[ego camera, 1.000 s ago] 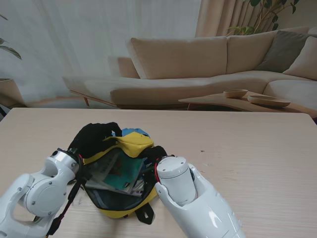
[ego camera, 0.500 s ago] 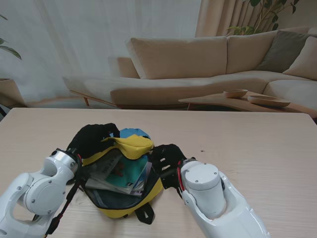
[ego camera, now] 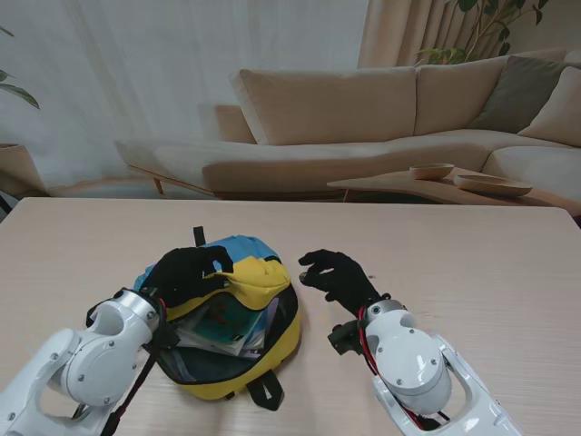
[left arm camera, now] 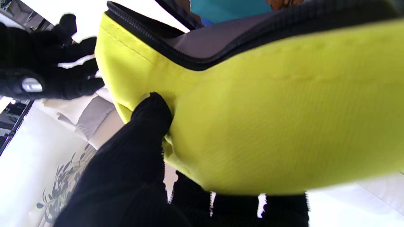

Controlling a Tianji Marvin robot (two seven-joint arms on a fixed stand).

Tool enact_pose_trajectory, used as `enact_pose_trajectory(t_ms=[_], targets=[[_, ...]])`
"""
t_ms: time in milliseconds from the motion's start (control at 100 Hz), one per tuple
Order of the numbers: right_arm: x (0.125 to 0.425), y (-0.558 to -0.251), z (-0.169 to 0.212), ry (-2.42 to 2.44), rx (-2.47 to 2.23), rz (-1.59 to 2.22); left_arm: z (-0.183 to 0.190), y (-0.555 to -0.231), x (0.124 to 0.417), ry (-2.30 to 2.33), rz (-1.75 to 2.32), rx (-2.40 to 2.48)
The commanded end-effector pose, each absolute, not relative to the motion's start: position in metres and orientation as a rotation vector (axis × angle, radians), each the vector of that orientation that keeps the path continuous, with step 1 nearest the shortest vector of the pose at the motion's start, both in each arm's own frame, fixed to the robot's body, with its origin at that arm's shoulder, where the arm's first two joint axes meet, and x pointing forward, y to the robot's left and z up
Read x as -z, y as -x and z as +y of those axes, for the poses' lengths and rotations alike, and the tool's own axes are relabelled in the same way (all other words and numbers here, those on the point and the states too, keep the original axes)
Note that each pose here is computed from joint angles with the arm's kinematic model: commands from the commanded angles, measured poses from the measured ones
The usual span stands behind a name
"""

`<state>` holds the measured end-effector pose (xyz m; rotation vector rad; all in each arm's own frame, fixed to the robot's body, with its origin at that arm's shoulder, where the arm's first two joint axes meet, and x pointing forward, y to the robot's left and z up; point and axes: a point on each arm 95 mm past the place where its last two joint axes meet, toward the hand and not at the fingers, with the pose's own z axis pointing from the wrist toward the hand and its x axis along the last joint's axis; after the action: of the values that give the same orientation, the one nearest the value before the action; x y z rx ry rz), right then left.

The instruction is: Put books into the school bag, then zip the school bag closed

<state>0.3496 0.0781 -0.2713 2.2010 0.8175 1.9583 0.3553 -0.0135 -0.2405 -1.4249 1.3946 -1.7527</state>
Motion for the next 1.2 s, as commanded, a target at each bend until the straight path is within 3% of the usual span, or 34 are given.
enact_pose_trajectory(t_ms=[0,720,1190], targets=[[0.277,-0.347,0.078,-2.222,-1.957,0.820,-0.023,-0.344,0.246,1.457,1.437,1.727],[0.286,-0.336,0.078,-1.998,-2.117,0.954,-0.041,-0.294,0.303,1.763,1.361,1.502],[0.305,-0.335,0.084,-1.778,-2.090,1.144,-0.009,-0.275,0.297,1.677,1.307,1.518]])
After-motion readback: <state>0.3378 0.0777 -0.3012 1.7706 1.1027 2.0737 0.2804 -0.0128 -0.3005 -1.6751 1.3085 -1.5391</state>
